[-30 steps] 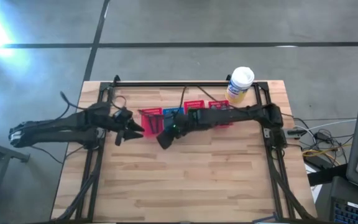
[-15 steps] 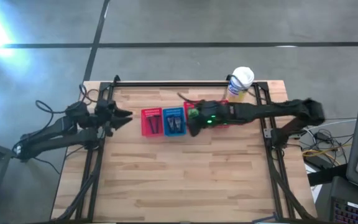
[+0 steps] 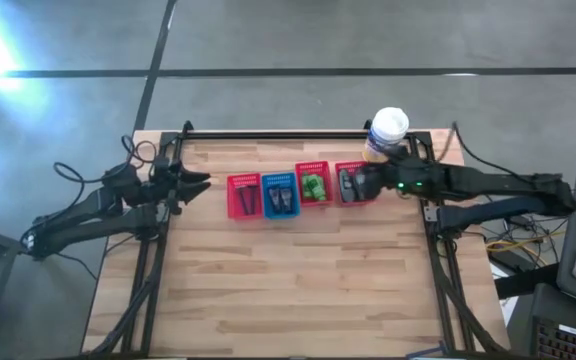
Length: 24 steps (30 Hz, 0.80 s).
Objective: Pick & Place Travel size toiletries
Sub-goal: Return to Home Position
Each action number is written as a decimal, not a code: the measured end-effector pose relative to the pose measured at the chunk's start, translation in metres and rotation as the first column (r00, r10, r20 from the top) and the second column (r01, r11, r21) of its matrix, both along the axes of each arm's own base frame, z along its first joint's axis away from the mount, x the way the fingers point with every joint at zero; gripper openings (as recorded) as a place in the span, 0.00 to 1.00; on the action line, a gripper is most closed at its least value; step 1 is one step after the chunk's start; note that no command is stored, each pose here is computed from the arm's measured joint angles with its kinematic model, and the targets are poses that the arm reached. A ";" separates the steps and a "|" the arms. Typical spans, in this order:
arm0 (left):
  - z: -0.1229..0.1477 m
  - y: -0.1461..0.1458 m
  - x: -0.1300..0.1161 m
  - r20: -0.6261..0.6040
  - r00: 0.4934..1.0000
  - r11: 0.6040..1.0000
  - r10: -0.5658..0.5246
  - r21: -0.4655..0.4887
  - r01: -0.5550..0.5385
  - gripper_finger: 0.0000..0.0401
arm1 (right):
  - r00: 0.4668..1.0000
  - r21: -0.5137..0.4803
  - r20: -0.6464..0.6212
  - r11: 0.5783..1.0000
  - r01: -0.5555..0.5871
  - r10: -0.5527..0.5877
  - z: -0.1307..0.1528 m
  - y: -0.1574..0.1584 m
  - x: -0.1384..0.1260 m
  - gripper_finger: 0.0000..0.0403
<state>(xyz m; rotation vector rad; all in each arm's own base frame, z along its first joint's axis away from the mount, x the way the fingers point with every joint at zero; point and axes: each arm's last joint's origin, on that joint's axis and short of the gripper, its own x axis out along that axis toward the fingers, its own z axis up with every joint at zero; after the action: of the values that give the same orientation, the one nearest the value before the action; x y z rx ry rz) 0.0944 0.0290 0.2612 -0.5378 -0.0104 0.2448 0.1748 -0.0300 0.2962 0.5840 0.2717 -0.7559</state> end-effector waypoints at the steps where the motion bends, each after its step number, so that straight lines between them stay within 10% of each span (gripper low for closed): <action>1: 0.000 0.000 0.000 -0.002 1.000 1.000 0.000 -0.001 0.000 0.47 | 1.000 -0.017 0.008 1.000 0.005 -0.005 -0.001 0.000 -0.007 0.21; 13: -0.002 -0.001 -0.002 0.003 1.000 1.000 -0.001 -0.002 0.001 0.47 | 1.000 -0.033 0.000 0.999 0.003 -0.003 -0.048 0.004 -0.045 0.12; 24: -0.035 -0.013 -0.012 0.052 0.994 0.995 -0.096 0.015 0.096 0.47 | 0.906 -0.028 0.411 0.994 -0.101 0.104 -0.108 0.006 -0.035 0.13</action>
<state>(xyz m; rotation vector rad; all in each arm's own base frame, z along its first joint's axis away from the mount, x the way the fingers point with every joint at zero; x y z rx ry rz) 0.0824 0.0158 0.2265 -0.5307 -0.0372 0.1363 0.1394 -0.0236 0.1886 0.7025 -0.0916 -0.5145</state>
